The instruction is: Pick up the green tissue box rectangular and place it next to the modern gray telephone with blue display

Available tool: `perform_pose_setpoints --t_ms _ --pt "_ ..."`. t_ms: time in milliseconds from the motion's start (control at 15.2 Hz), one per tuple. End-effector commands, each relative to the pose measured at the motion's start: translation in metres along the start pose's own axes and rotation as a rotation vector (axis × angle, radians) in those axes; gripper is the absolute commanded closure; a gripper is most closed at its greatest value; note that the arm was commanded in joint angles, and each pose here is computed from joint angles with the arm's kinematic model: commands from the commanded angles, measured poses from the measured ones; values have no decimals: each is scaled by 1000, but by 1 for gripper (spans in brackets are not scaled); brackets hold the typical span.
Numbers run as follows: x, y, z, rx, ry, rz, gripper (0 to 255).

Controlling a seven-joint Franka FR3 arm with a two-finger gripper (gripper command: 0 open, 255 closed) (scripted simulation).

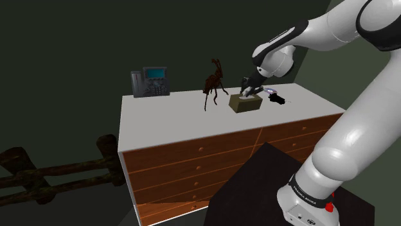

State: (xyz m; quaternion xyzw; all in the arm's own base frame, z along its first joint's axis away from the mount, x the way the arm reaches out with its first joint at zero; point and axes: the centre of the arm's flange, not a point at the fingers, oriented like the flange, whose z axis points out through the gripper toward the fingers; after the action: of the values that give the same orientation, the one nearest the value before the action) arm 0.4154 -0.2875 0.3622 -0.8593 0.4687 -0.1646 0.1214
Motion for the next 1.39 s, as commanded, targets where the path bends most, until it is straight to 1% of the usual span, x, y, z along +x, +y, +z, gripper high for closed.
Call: perform_pose_setpoints --t_ms 0,396,1320 --pt "-1 3 2 -5 -5 2 255" --pt "-1 2 2 -4 -5 2 255" --pt "12 -25 -66 -4 -5 2 255"
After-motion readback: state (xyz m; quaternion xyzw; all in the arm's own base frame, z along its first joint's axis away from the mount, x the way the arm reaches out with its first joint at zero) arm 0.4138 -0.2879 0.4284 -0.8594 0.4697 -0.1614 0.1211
